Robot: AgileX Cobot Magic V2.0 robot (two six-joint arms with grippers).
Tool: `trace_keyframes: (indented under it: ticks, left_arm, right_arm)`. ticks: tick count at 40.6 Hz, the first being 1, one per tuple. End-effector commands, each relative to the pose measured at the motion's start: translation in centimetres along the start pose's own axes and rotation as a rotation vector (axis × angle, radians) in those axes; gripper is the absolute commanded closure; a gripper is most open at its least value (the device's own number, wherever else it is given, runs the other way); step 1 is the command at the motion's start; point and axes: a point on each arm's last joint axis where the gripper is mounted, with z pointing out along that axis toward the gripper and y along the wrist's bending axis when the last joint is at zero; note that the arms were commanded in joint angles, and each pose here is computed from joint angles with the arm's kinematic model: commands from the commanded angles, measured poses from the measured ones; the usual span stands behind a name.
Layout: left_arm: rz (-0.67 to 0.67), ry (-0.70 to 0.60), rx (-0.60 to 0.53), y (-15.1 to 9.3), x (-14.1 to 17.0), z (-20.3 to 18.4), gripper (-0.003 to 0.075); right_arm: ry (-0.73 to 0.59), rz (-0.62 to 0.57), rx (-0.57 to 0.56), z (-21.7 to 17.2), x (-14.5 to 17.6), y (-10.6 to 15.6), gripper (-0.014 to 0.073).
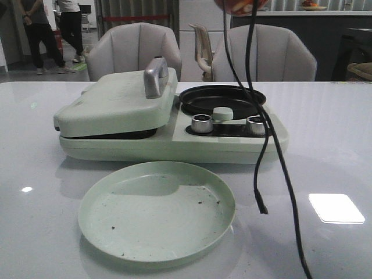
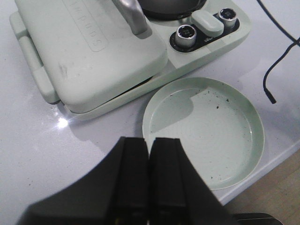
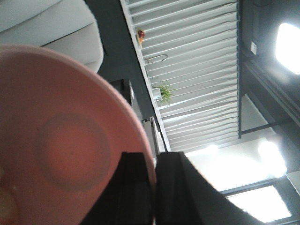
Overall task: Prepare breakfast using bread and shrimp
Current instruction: 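Lift the pink bowl with the right gripper and tip shrimp into the black pan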
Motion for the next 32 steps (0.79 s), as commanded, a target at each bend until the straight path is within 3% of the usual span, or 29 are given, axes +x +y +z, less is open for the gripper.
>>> trace_keyframes:
  ticks: [1, 11, 16, 21, 24, 32]
  left_arm:
    - [-0.005, -0.112, -0.005, -0.1, -1.4, -0.9, 0.0619]
    - [-0.005, -0.112, -0.005, -0.1, -1.4, -0.9, 0.0619]
    - [-0.005, -0.116, -0.006, -0.1, -1.4, -0.9, 0.0619]
    - [-0.003, -0.121, -0.008, -0.1, -1.5, -1.0, 0.0619]
    - [-0.001, -0.121, -0.009, -0.1, -1.5, -1.0, 0.0619]
    - [0.000, -0.120, -0.010, -0.1, -1.5, -1.0, 0.0619]
  right_arm:
    - [-0.021, 0.062, 0.169, -0.8, 0.0, -6.6, 0.0551]
    - [-0.020, 0.092, 0.188, -0.9, -0.1, -7.7, 0.0551]
    - [0.027, 0.093, 0.075, -0.4, 0.1, -4.4, 0.0551]
    - [0.061, -0.053, 0.067, 0.0, 0.5, -0.1, 0.0551]
    - [0.057, -0.100, 0.100, 0.0, 0.5, 0.4, 0.0551]
    - [0.053, -0.081, 0.107, -0.1, 0.3, -0.2, 0.0551]
